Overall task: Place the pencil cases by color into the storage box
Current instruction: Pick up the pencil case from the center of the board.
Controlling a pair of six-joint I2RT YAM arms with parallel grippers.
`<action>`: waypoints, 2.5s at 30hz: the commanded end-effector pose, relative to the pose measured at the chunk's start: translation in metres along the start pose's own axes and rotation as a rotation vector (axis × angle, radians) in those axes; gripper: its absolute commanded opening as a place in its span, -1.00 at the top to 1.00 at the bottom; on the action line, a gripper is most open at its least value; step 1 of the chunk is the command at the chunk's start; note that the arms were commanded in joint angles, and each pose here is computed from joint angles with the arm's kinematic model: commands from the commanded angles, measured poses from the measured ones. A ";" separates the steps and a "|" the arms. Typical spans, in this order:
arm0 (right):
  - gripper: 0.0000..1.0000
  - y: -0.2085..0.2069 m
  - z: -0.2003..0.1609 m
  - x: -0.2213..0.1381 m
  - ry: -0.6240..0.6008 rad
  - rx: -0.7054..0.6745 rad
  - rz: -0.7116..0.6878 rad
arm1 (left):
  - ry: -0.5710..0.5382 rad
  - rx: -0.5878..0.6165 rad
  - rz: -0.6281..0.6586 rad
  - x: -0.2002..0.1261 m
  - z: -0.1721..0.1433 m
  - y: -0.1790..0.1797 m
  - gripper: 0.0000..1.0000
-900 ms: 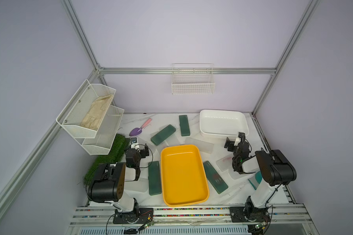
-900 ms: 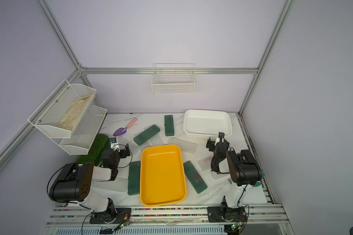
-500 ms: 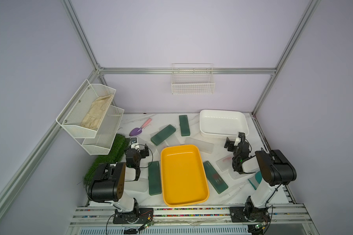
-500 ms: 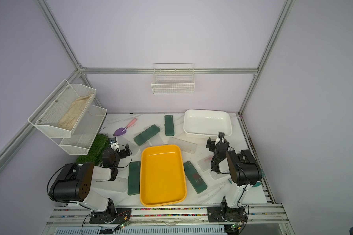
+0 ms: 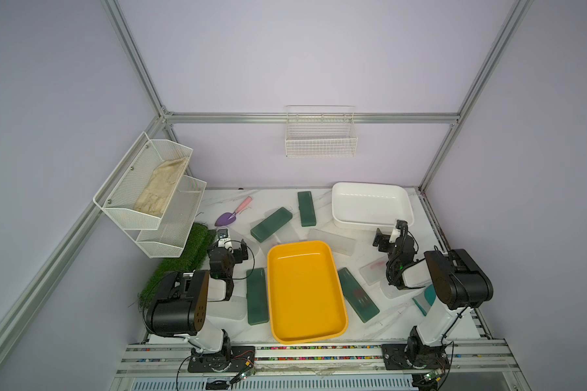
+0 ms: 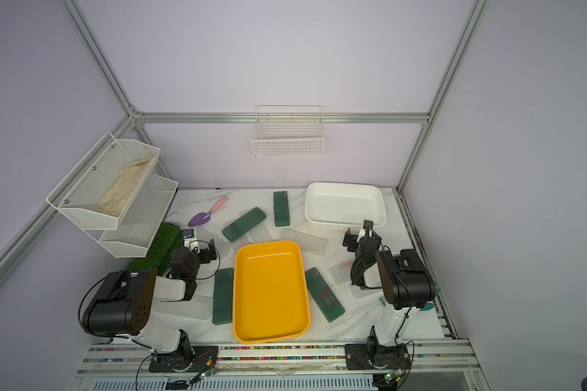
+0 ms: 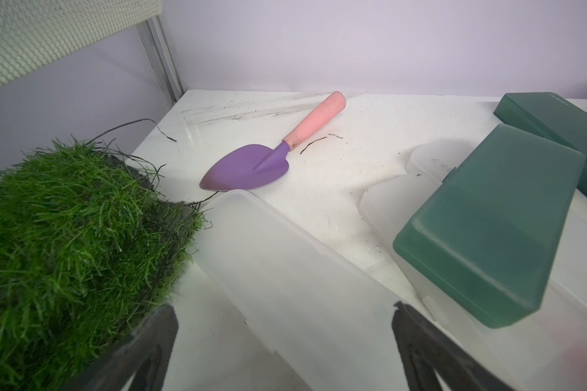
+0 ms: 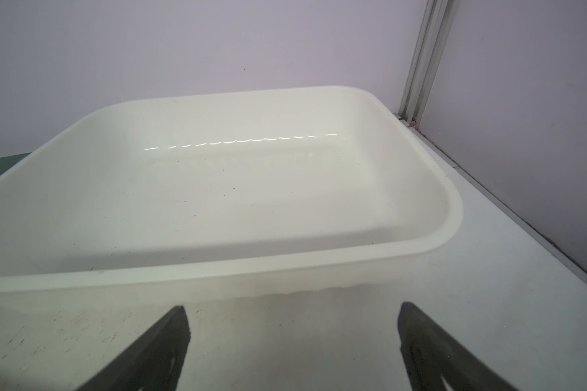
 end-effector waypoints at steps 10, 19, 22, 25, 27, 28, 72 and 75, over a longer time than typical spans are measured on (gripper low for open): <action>-0.94 0.000 0.005 0.001 -0.026 0.014 -0.005 | -0.064 0.009 0.009 0.005 0.024 0.002 -1.00; -0.94 0.000 0.011 -0.001 -0.039 0.008 -0.045 | -0.064 0.009 0.011 0.005 0.024 0.003 -1.00; -0.94 0.001 0.020 0.005 -0.010 -0.002 -0.093 | -0.068 0.004 0.025 0.005 0.029 0.005 -1.00; -0.94 0.000 0.028 0.009 0.033 0.006 -0.130 | -0.025 -0.018 0.066 0.007 0.033 0.013 -1.00; -0.94 -0.001 0.036 0.008 0.035 0.012 -0.145 | -0.009 -0.013 0.055 0.008 0.036 0.012 -1.00; -0.94 -0.003 0.040 0.008 0.038 0.025 -0.168 | -0.012 -0.001 0.048 0.008 0.040 0.011 -0.99; -0.94 0.145 0.048 -0.065 0.485 0.195 0.050 | 0.304 -0.052 -0.433 -0.108 0.139 -0.128 -1.00; -0.95 0.139 0.044 -0.070 0.516 0.202 0.022 | 0.296 -0.025 -0.476 -0.119 0.140 -0.148 -1.00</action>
Point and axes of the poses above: each gripper's point midway between its finger pads, its own x axis out along the fingers, its own y axis along the line the jaws close on, z = x × y, the point moved 1 cm from there along -x, back along the fingers, and after that the axes turned 8 degrees about x, right-handed, at the moved point
